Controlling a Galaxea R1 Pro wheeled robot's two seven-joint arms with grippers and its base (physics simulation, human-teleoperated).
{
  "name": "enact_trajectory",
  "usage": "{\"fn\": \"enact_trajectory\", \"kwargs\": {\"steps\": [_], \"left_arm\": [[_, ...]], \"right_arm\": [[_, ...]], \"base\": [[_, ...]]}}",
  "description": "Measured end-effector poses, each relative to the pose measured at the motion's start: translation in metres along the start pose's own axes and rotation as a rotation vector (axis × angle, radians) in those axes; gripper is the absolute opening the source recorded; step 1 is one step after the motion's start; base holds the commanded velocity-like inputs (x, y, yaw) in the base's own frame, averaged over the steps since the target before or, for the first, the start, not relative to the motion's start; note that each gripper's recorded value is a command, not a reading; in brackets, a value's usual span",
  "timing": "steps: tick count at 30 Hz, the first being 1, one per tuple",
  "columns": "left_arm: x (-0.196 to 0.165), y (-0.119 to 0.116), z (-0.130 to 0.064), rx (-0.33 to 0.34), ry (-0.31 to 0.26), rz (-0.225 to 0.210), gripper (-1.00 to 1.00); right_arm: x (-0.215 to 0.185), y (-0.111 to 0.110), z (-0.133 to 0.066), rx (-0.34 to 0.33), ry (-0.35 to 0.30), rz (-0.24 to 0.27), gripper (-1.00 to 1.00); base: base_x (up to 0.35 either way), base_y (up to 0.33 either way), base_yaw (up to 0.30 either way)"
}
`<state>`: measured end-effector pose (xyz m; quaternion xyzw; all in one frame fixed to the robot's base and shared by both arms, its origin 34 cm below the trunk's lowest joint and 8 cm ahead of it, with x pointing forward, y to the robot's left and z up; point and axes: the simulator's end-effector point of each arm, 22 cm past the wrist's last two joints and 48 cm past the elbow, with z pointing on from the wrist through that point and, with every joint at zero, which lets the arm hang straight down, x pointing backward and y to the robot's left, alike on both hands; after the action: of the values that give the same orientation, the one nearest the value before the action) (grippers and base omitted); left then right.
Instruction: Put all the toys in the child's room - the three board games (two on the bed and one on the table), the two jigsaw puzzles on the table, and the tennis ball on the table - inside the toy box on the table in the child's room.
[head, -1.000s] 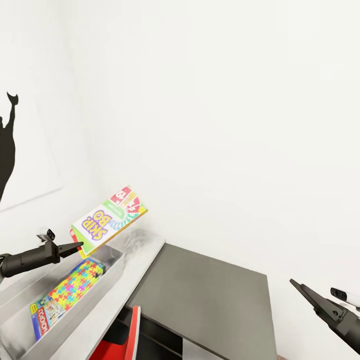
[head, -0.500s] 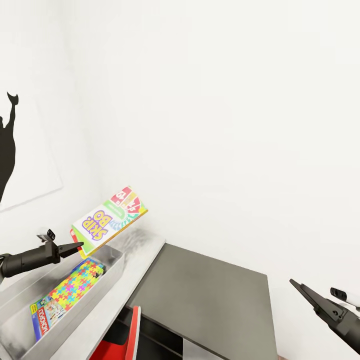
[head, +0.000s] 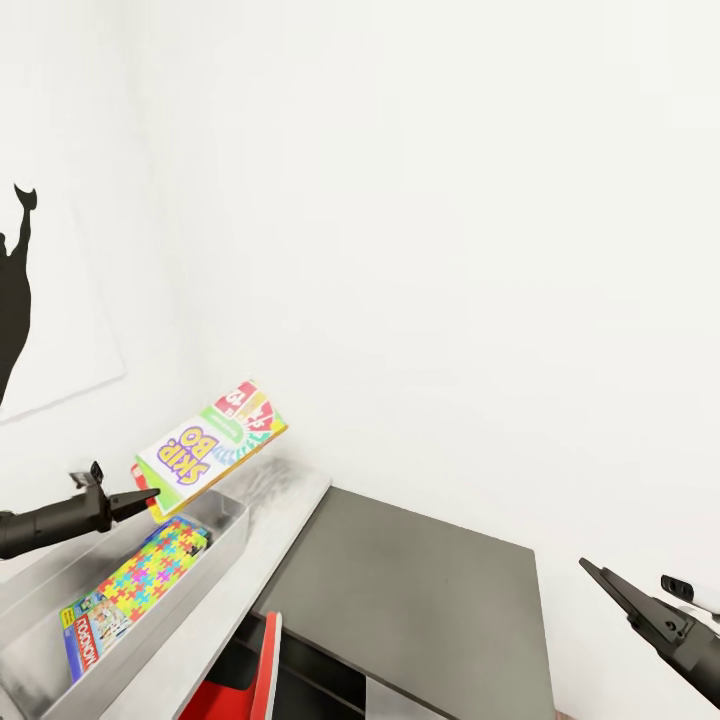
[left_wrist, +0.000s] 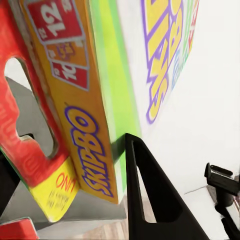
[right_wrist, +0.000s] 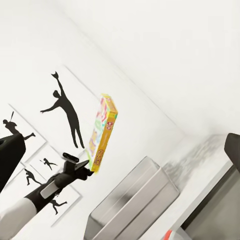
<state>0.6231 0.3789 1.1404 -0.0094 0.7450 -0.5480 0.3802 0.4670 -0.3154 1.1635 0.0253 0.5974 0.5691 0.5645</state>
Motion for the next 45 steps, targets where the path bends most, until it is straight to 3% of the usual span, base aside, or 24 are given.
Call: {"fn": "enact_trajectory", "kwargs": {"steps": [11,22,45], "left_arm": [[-0.012,0.033,-0.038,-0.125,-0.060,-0.056,-1.00],[-0.004,0.082,-0.090,-0.301,-0.088,-0.148,-1.00],[0.015,0.124,-0.114,-0.465,-0.082,-0.219,-1.00]], "right_arm": [[0.000,-0.001,0.000,0.000,-0.003,0.001,1.00],[0.000,-0.001,-0.001,0.000,-0.003,0.001,1.00],[-0.002,-0.001,-0.002,0.005,0.002,0.000,1.00]], "base": [[0.000,0.000,0.000],[0.000,0.000,0.000],[0.000,0.000,0.000]]}}
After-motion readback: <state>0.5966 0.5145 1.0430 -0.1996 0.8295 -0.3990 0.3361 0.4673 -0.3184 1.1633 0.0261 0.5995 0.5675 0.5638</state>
